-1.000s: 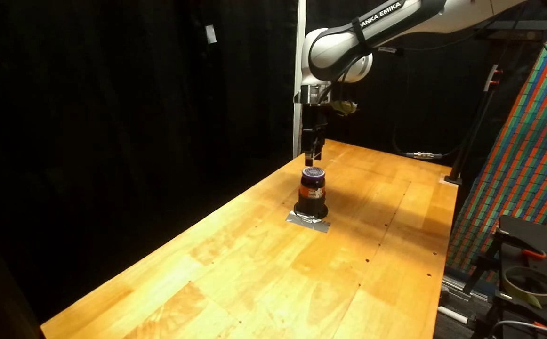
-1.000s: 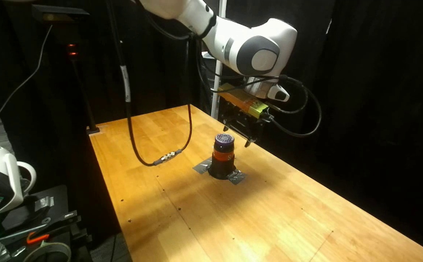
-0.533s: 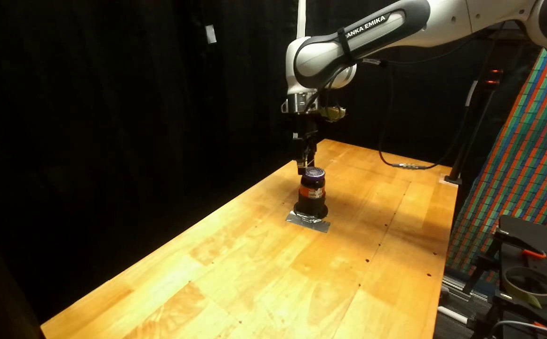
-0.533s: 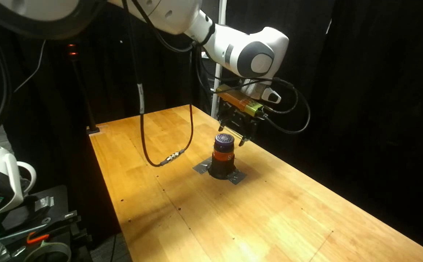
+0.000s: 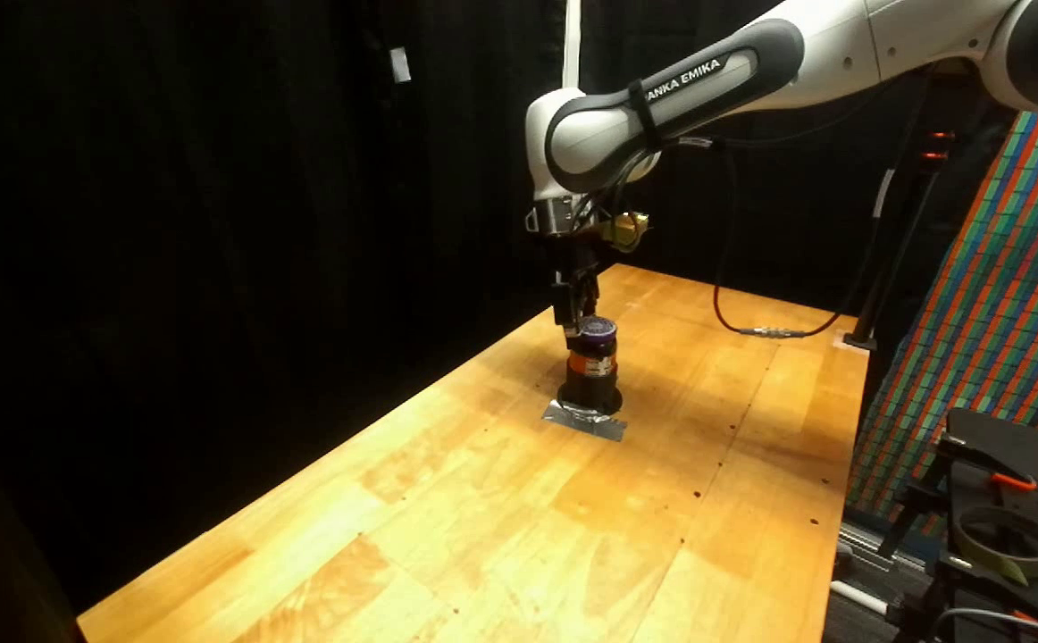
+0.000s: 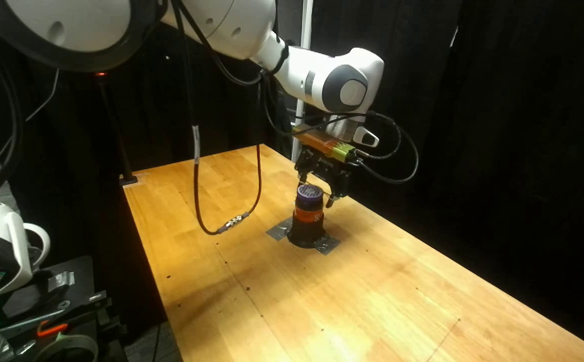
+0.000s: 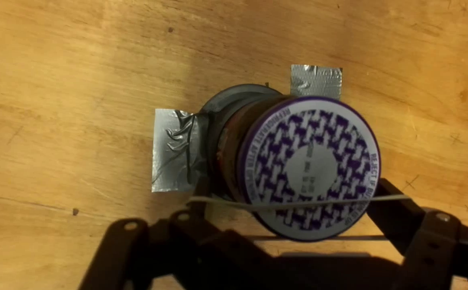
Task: Put the rubber band around the jar
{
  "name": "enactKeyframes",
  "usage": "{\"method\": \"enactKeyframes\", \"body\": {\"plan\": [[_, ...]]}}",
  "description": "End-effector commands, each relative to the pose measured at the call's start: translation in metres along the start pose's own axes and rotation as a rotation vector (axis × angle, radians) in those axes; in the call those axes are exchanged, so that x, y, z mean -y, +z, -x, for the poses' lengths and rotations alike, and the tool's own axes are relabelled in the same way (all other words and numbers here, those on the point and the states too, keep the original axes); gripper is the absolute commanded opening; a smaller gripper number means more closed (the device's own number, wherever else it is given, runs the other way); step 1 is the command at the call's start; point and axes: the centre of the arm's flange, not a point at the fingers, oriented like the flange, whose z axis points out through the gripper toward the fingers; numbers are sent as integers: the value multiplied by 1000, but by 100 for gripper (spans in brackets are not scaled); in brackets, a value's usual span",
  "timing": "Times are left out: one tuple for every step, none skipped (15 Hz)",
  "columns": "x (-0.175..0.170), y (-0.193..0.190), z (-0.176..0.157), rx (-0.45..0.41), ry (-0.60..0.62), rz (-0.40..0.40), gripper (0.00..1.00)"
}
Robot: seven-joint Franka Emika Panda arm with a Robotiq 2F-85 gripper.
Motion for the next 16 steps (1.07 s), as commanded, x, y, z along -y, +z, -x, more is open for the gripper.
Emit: {"method": "enactKeyframes", "body": {"plan": [[4, -1, -3, 67, 0, 41, 100], [6, 1, -1, 86, -9, 46, 100], [8, 4, 6, 118, -19, 50, 100], [10, 6, 10, 137, -26, 51, 100], [13, 9, 18, 157, -34, 58, 100], [16, 10, 21, 167, -35, 66, 100], [20, 12, 31, 176, -42, 76, 100], [22, 13, 33, 181, -48, 81, 100], [25, 14, 44, 184, -65, 81, 100], [27, 15, 50, 182, -69, 85, 100], [29, 16, 59, 180, -70, 88, 100], [31, 16, 68, 174, -67, 94, 100], [33, 15, 78, 168, -66, 97, 100], [35, 14, 85, 162, -66, 100, 100], [37, 13, 95, 154, -64, 105, 100], [40, 13, 102, 147, -69, 106, 100]]}}
